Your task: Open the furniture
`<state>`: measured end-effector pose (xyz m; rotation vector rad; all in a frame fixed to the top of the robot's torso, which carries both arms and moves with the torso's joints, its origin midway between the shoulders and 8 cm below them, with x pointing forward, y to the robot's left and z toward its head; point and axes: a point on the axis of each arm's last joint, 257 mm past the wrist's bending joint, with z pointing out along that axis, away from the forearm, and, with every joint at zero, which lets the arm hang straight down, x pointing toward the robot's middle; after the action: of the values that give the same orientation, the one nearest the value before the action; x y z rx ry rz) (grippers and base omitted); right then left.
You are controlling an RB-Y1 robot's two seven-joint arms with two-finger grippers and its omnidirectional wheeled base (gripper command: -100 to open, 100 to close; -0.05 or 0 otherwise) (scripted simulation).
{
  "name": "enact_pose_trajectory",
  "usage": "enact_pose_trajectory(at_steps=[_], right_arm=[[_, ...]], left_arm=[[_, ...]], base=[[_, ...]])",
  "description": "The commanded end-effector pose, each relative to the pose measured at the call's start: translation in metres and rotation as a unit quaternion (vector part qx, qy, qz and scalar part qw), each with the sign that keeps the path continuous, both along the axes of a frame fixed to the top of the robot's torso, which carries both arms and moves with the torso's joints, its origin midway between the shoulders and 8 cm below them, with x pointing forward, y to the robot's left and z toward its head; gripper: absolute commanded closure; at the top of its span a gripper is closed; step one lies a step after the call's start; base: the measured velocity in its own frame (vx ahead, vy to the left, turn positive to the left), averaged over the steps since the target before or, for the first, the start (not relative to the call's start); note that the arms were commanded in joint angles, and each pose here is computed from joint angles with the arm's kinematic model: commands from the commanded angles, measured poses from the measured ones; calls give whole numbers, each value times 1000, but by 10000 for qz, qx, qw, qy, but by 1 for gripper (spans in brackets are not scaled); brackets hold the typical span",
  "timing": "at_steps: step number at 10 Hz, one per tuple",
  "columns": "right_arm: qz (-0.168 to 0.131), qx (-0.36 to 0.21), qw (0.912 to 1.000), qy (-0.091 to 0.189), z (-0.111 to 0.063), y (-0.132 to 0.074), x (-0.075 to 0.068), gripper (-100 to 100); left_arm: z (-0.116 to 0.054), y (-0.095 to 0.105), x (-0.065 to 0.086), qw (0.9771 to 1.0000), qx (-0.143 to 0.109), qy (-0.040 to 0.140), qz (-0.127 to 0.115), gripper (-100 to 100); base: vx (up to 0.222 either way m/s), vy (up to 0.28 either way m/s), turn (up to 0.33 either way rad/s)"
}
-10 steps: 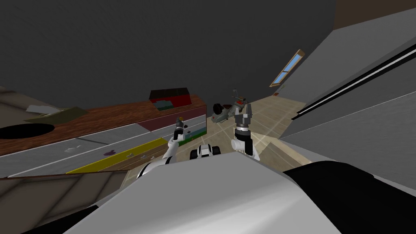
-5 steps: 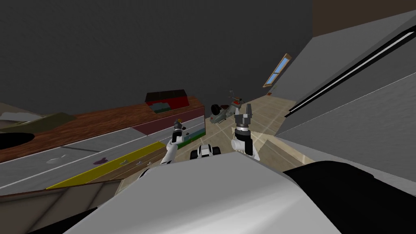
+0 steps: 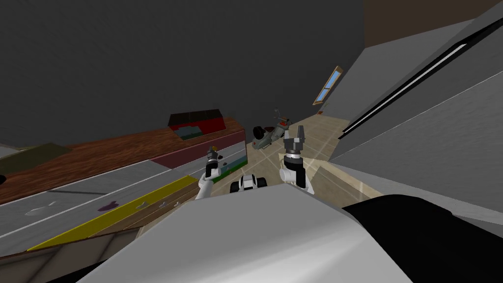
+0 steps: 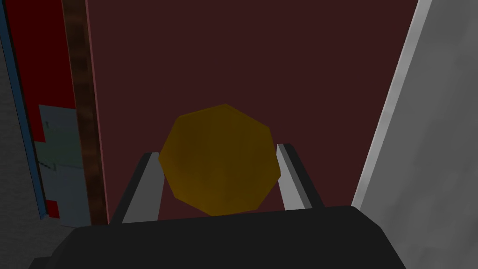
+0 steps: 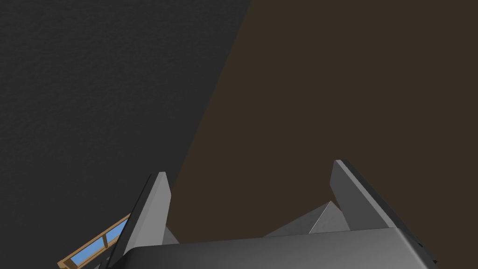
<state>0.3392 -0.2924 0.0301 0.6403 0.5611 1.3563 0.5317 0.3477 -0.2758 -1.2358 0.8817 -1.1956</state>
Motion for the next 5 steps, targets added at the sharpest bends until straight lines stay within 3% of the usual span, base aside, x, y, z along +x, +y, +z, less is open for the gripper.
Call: enact_pose_trajectory(at_steps=[1,2,4,5], right_arm=[[0,0,10000,0,0,0,0,0],[0,0,10000,0,0,0,0,0],[0,0,10000,0,0,0,0,0],[0,0,10000,0,0,0,0,0]], left_arm=[[-16,4,-16,9998,-37,156,65,100],[-10,9,-24,9998,-73,78,146,100],[-18,16,-37,9996,-47,157,210,100],[-13,20,-45,9995,-85,93,288,100]], base=[[16,3,9],[26,4,-166],[25,2,-69],[34,11,-155]])
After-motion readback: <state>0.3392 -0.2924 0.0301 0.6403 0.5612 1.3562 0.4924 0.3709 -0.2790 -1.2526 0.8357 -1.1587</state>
